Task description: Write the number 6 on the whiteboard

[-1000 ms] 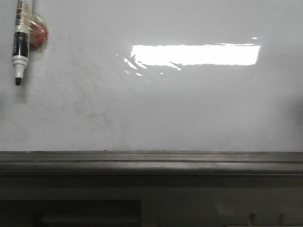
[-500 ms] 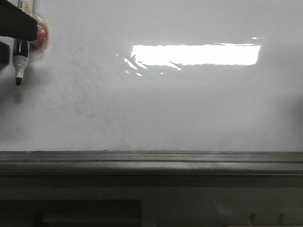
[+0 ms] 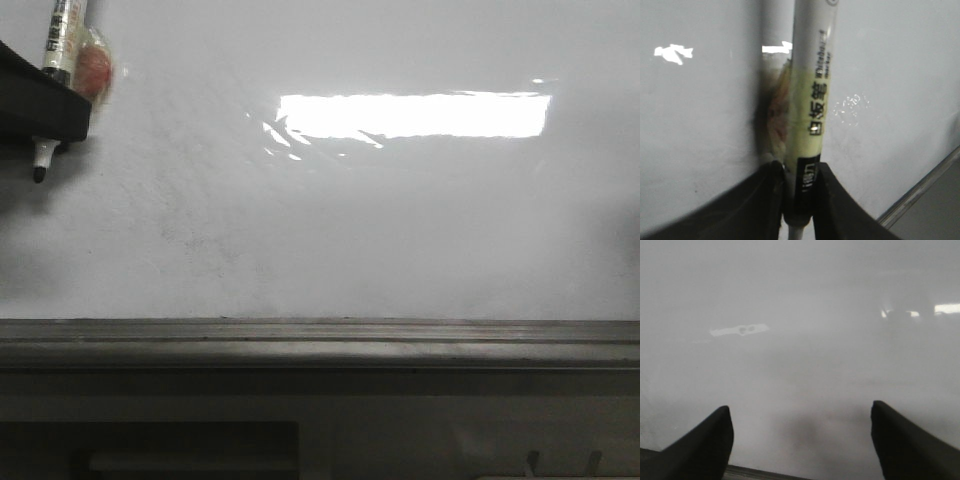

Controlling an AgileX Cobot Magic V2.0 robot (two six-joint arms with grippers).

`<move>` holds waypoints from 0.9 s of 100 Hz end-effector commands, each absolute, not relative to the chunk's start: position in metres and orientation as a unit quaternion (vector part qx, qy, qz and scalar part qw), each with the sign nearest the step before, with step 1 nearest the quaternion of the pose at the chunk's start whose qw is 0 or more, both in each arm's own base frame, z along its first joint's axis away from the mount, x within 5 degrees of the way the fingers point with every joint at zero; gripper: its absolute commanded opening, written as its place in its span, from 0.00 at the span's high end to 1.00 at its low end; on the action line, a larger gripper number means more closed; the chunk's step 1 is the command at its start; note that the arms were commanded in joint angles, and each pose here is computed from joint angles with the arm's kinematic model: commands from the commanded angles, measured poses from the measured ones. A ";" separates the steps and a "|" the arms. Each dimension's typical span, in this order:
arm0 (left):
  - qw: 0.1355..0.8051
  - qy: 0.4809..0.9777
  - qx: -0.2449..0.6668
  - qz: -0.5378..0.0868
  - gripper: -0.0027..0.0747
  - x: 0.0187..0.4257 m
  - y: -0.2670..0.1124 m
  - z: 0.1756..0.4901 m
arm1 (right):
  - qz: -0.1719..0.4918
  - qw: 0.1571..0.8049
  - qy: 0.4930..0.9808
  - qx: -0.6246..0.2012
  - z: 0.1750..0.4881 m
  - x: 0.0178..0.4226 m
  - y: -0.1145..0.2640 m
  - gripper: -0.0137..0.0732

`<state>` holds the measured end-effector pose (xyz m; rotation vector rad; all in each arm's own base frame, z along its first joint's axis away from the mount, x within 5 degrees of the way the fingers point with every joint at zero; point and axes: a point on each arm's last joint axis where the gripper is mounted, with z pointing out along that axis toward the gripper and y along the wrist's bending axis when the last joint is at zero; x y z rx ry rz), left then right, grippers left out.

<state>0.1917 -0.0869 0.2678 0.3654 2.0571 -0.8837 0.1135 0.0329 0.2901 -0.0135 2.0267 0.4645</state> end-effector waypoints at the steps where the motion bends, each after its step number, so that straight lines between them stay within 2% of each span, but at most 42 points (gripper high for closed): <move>1: 0.460 0.800 0.157 -0.352 0.99 0.190 -0.087 0.288 | 0.185 0.544 0.818 0.002 0.305 0.118 0.030 0.25; 13: 0.485 0.782 0.225 -0.319 0.99 0.180 -0.086 0.306 | 0.192 0.531 0.825 -0.024 0.309 0.118 0.034 0.25; 24: 0.477 0.773 0.300 -0.291 0.99 0.168 -0.089 0.318 | 0.218 0.509 0.829 -0.082 0.319 0.122 0.046 0.25; 53: 0.413 0.756 0.451 -0.235 0.99 0.147 -0.111 0.317 | 0.365 0.396 0.807 -0.241 0.357 0.157 0.090 0.25; 71: 0.405 0.749 0.477 -0.216 0.99 0.142 -0.122 0.313 | 0.413 0.335 0.788 -0.309 0.376 0.181 0.119 0.25; 90: 0.407 0.742 0.488 -0.215 0.99 0.139 -0.127 0.313 | 0.434 0.294 0.768 -0.368 0.381 0.201 0.161 0.25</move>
